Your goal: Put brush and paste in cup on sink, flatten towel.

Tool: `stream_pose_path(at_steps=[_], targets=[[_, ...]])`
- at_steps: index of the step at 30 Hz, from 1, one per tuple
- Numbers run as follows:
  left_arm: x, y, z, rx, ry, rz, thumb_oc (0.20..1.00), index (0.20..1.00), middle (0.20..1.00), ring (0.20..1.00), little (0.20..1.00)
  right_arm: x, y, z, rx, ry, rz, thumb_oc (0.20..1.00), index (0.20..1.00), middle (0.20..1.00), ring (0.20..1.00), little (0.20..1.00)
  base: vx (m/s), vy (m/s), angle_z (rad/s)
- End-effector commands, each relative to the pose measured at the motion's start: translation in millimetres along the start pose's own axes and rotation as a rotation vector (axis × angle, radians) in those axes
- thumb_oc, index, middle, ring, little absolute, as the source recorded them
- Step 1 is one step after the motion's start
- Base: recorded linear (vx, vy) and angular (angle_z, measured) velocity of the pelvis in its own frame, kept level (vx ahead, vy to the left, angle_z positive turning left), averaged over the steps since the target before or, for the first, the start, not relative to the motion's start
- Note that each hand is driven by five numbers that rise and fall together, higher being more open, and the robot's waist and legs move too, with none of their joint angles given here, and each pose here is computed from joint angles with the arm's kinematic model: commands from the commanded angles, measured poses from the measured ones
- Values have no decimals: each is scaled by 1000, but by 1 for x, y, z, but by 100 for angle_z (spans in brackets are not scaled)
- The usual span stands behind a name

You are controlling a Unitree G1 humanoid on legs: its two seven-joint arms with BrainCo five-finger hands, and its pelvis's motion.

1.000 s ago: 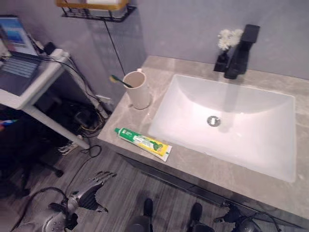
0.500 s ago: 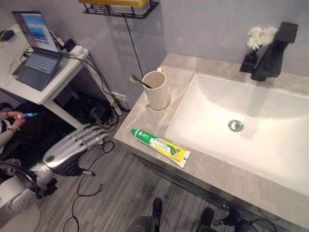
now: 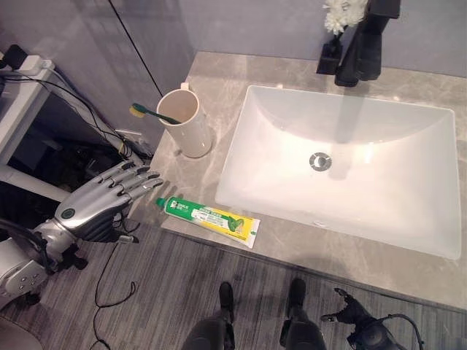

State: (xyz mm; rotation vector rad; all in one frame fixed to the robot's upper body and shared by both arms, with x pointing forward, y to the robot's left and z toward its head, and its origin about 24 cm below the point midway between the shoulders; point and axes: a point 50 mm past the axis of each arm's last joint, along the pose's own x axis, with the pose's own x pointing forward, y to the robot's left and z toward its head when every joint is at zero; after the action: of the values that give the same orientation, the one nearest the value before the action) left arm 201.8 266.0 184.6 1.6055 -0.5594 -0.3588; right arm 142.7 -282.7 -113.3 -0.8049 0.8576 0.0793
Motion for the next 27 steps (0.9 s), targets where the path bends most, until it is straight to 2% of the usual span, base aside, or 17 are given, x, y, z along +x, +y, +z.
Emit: stream_pose_path(at_steps=[1,11,27], targets=[[-1,7,-17,-26,80,73,1000,1000,1000,1000,1000,5,-10,2,-14,8,-40,1000,1000,1000,1000,1000,24,6,-6],[2,-15,-14,-139,111,76,1000,1000,1000,1000,1000,5,-3,22,2,-82,-13,1000,1000,1000,1000,1000,1,1,-1],[5,-28,-20,-251,193,145,1000,1000,1000,1000,1000,2,6,-2,40,35,-14,1000,1000,1000,1000,1000,18,-9,-13]])
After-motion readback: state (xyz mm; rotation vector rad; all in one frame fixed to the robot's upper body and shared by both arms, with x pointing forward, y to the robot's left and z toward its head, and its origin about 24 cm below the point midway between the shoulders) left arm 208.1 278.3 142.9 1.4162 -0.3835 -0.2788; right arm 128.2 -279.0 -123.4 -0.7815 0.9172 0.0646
